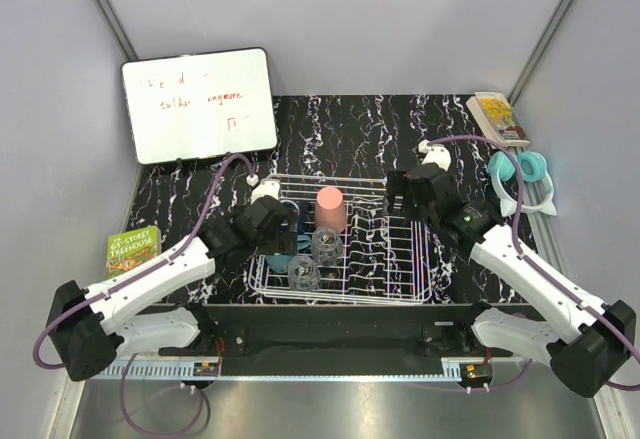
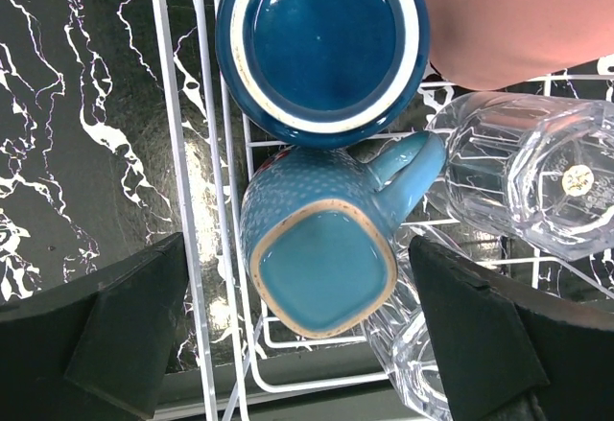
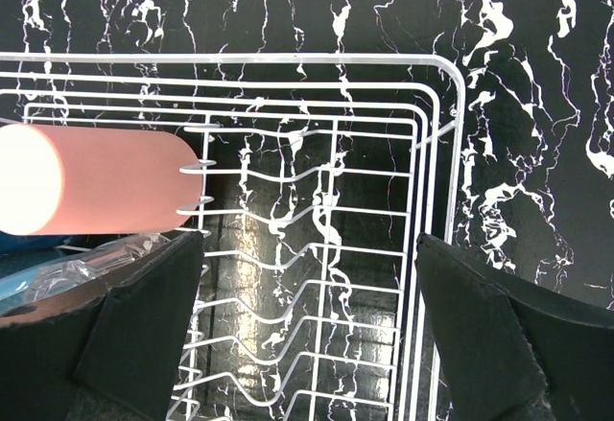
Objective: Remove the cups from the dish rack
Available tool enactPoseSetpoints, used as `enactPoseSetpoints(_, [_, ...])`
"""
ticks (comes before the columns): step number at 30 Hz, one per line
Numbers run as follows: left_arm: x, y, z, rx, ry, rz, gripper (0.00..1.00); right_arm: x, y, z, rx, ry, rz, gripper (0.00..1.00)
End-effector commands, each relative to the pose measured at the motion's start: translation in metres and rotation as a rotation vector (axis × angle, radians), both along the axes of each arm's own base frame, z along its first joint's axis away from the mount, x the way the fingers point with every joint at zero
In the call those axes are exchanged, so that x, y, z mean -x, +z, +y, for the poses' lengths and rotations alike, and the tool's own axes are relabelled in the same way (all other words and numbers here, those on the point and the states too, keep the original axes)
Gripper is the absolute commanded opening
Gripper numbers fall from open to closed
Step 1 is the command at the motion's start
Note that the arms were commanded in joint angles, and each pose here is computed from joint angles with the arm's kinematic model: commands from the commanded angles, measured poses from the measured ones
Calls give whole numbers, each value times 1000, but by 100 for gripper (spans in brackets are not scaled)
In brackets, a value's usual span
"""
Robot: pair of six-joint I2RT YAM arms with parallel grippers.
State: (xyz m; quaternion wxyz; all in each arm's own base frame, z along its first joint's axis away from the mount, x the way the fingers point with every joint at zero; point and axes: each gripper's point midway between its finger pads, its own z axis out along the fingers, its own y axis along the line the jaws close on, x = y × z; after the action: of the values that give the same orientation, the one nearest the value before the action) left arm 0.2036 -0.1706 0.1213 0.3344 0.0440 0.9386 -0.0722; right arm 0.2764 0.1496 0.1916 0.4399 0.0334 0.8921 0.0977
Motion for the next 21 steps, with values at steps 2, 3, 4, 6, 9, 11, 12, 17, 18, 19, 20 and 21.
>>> enactPoseSetpoints(2, [-8,0,-17,63,3,-24,99,-2,5,1,-23,-15,-31,100])
enactPoseSetpoints(3, [-8,-1,-17,62,2,-24,99,-2,4,1,-22,-16,-28,100])
enactPoseSetpoints(4, [-8,-3,-17,61,0,-24,99,-2,3,1,-24,-16,-27,100])
enactPoseSetpoints(6, [-9,-5,-18,58,-1,-22,99,-2,2,1,-25,-15,-24,100])
enactPoseSetpoints(9, [-10,-10,-21,60,-8,-18,98,-2,0,2,-26,-17,-19,100])
enactPoseSetpoints(11, [-11,-13,-25,65,-14,-12,96,-1,-2,1,-23,-17,-14,100])
enactPoseSetpoints(12, [-11,-15,-26,67,-16,-6,95,-1,-2,1,-24,-18,-14,100])
enactPoseSetpoints(17, [-9,-19,-31,84,-21,11,89,0,-5,0,-21,-22,-10,100])
enactPoseSetpoints(18, [-9,-18,-31,83,-21,8,89,0,-6,-1,-19,-25,-9,100])
enactPoseSetpoints(19, [-9,-19,-29,79,-20,8,89,0,-6,0,-19,-23,-8,100])
enactPoseSetpoints(20, [-10,-18,-28,75,-13,1,91,0,-6,0,-20,-23,-6,100])
enactPoseSetpoints(21, [-11,-17,-26,73,-4,-4,93,0,-6,0,-21,-22,-7,100])
